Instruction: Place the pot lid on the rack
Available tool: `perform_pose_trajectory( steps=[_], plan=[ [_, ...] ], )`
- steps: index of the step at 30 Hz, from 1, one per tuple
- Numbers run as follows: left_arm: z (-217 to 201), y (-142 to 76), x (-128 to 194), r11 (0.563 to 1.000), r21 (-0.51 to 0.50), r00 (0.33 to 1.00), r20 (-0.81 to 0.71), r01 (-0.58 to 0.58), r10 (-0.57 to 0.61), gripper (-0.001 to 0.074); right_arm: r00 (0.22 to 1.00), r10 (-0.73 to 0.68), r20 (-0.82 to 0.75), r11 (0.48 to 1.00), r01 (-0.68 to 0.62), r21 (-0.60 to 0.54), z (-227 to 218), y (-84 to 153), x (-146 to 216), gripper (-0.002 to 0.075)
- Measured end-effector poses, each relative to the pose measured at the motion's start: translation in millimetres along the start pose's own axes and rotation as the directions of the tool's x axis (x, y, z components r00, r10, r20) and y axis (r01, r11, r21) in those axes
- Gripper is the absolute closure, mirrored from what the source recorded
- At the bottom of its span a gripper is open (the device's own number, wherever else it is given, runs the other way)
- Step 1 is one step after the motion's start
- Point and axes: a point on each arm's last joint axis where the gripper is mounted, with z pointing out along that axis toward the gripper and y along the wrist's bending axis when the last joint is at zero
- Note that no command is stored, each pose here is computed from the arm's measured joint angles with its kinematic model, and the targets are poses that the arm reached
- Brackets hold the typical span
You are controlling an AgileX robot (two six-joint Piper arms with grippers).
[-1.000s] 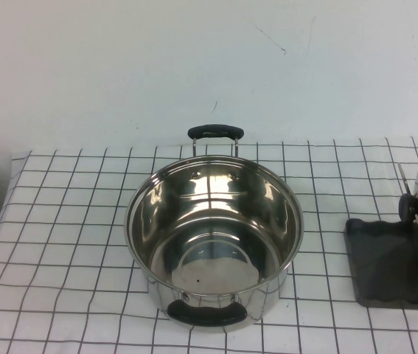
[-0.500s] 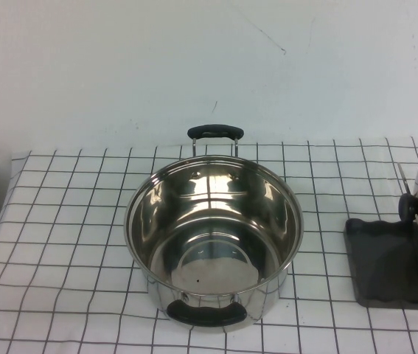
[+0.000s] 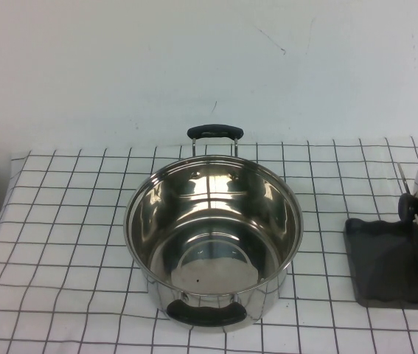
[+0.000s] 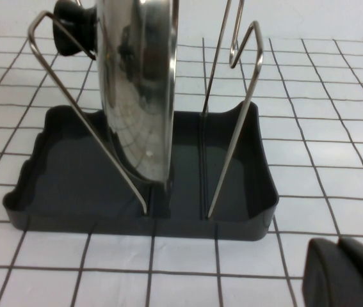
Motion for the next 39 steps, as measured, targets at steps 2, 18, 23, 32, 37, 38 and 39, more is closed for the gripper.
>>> perform_pose_trajectory(
  steps=[2, 18, 23, 32, 37, 38, 39],
  plan=[
    [0, -1, 1, 1.0, 0.013, 1.0, -0.004, -0.02, 0.02, 0.0737, 1.0, 0.0, 0.0, 1.0, 0.0, 0.0, 0, 0, 0, 0.0729],
    [-1, -8, 2, 0.986, 0.13, 0.994, -0.019, -0.101, 0.104, 0.0737, 1.0, 0.0, 0.0, 1.0, 0.0, 0.0, 0, 0, 0, 0.0729],
    [-2, -11, 3, 0.974, 0.184, 0.99, -0.019, -0.133, 0.139, 0.0737, 1.0, 0.0, 0.0, 1.0, 0.0, 0.0, 0, 0, 0, 0.0729],
    [-2, -10, 3, 0.977, 0.168, 0.991, -0.022, -0.13, 0.136, 0.0737, 1.0, 0.0, 0.0, 1.0, 0.0, 0.0, 0, 0, 0, 0.0728],
    [-1, -8, 3, 0.983, 0.139, 0.992, -0.022, -0.123, 0.127, 0.0737, 1.0, 0.0, 0.0, 1.0, 0.0, 0.0, 0, 0, 0, 0.0729],
    [-1, -8, 3, 0.983, 0.136, 0.992, -0.021, -0.122, 0.126, 0.0737, 1.0, 0.0, 0.0, 1.0, 0.0, 0.0, 0, 0, 0, 0.0728],
    [-2, -8, 2, 0.984, 0.132, 0.992, -0.02, -0.121, 0.125, 0.0737, 1.0, 0.0, 0.0, 1.0, 0.0, 0.0, 0, 0, 0, 0.0729]
  ],
)
